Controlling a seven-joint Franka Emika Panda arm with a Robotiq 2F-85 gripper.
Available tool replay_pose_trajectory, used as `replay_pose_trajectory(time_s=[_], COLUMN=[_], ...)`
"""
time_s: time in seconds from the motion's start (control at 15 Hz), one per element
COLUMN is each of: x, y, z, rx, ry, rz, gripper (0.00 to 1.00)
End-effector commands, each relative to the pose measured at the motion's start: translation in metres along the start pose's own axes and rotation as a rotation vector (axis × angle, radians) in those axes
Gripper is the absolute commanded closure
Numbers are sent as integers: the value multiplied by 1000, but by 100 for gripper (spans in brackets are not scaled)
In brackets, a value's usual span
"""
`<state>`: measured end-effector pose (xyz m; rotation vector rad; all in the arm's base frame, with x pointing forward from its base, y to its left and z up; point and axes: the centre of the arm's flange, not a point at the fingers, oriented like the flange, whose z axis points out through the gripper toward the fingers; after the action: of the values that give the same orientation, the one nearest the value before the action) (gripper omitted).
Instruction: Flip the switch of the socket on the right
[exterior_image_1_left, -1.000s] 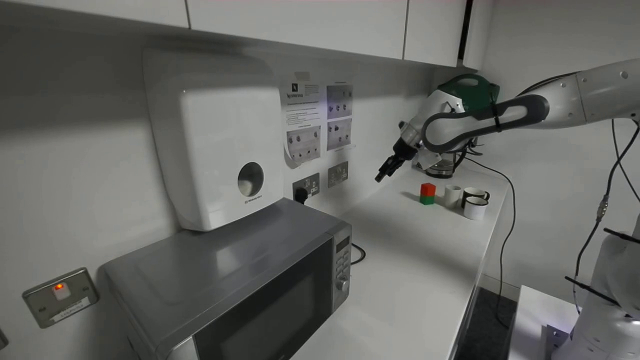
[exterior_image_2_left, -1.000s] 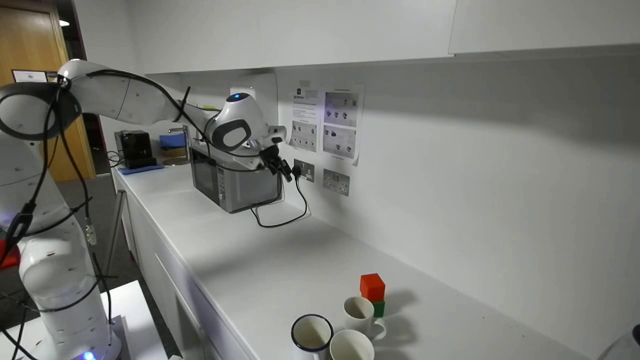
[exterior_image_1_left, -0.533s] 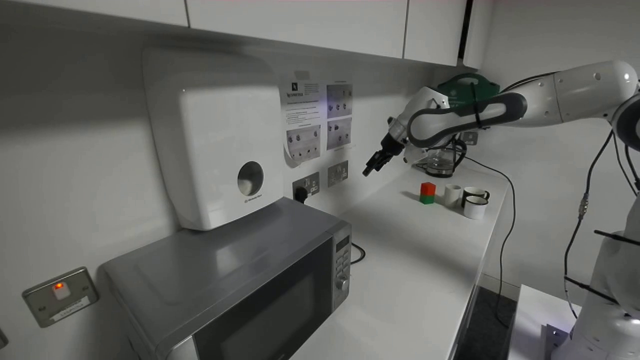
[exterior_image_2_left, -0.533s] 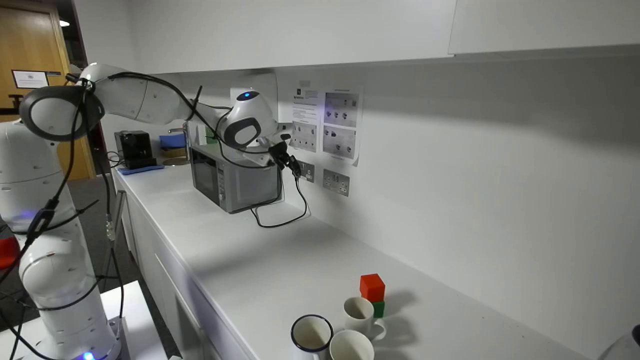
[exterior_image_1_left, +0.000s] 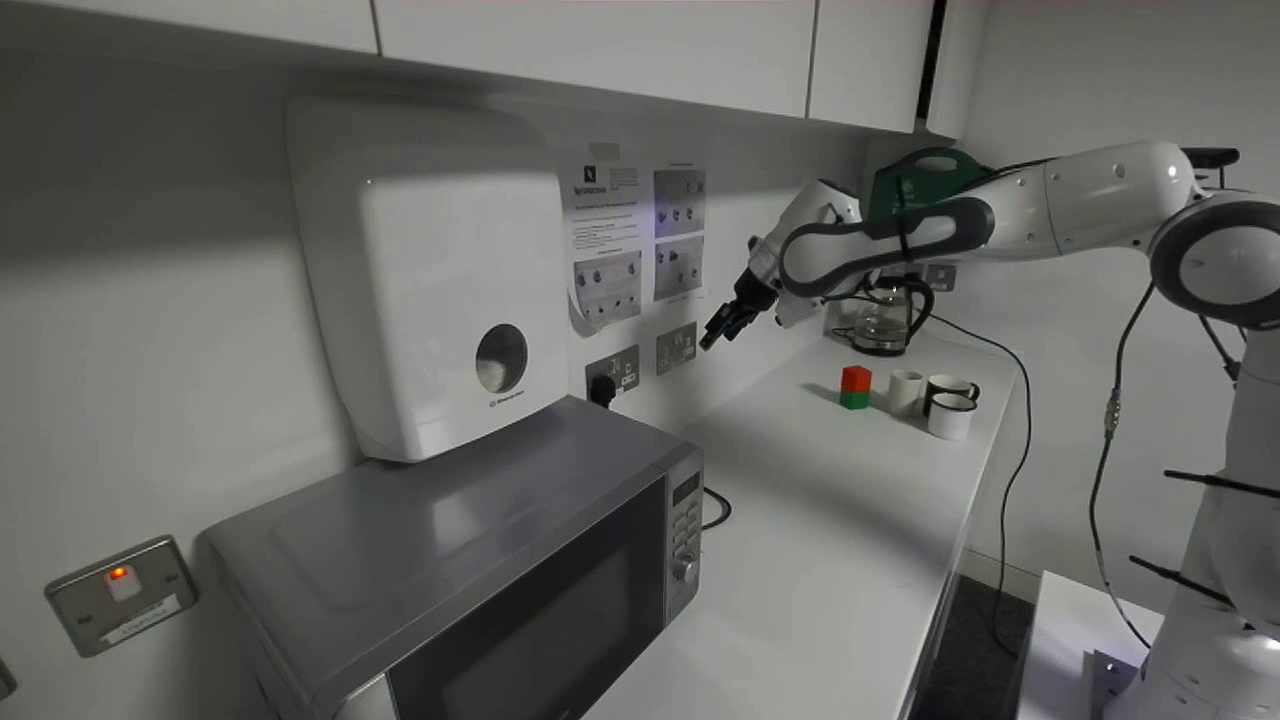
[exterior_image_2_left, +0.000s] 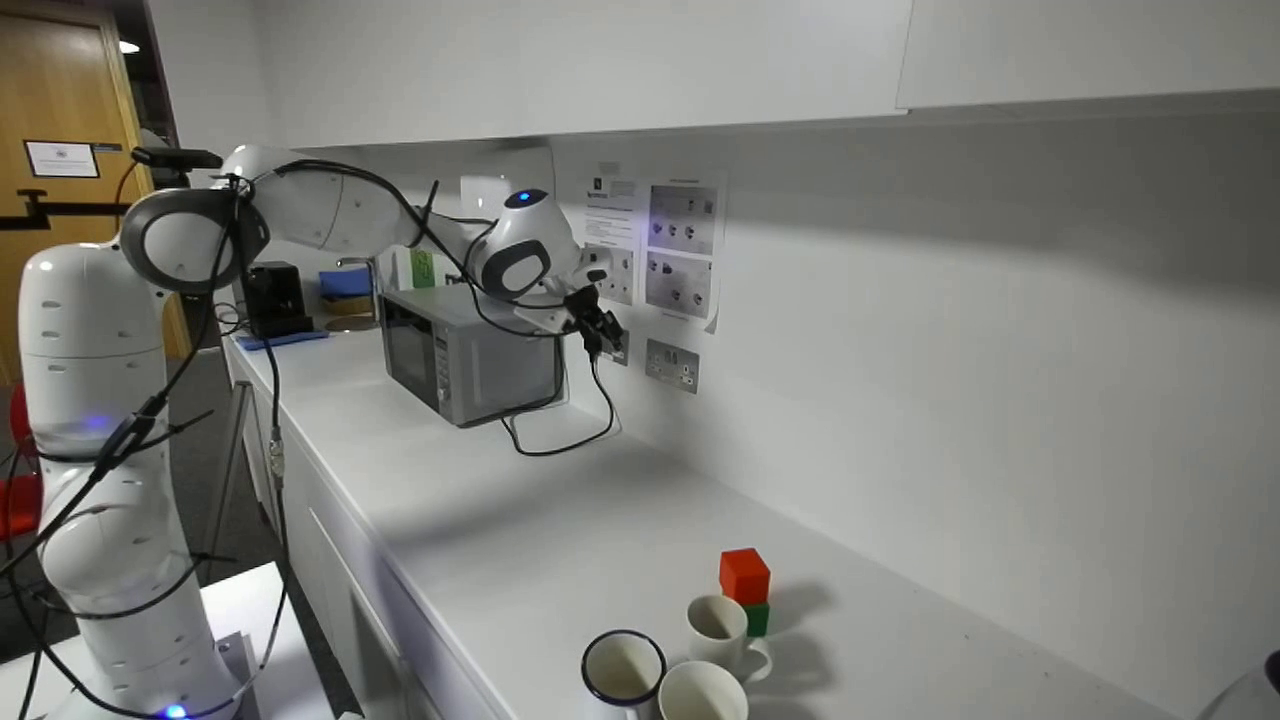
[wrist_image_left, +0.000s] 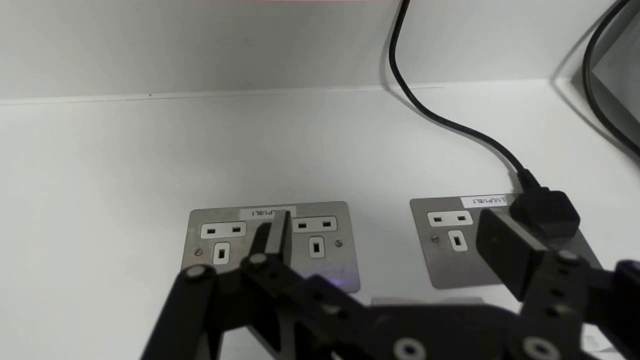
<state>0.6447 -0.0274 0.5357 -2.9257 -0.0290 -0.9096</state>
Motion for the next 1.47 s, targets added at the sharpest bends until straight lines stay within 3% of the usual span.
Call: replay_pose_trajectory(time_s=[0.0, 0.4, 0.47, 0.53, 0.73, 1.4], x=[30, 44, 44, 25, 28, 30], y=[22, 69, 74, 63, 71, 69], z=[11, 31, 33, 32, 37, 38], rx=[-6, -48, -42, -49, -52, -50], ry=[4, -18, -34, -24, -34, -32], rz=[-5, 48, 63, 64, 71, 69], gripper=[0, 0, 25, 2, 24, 25])
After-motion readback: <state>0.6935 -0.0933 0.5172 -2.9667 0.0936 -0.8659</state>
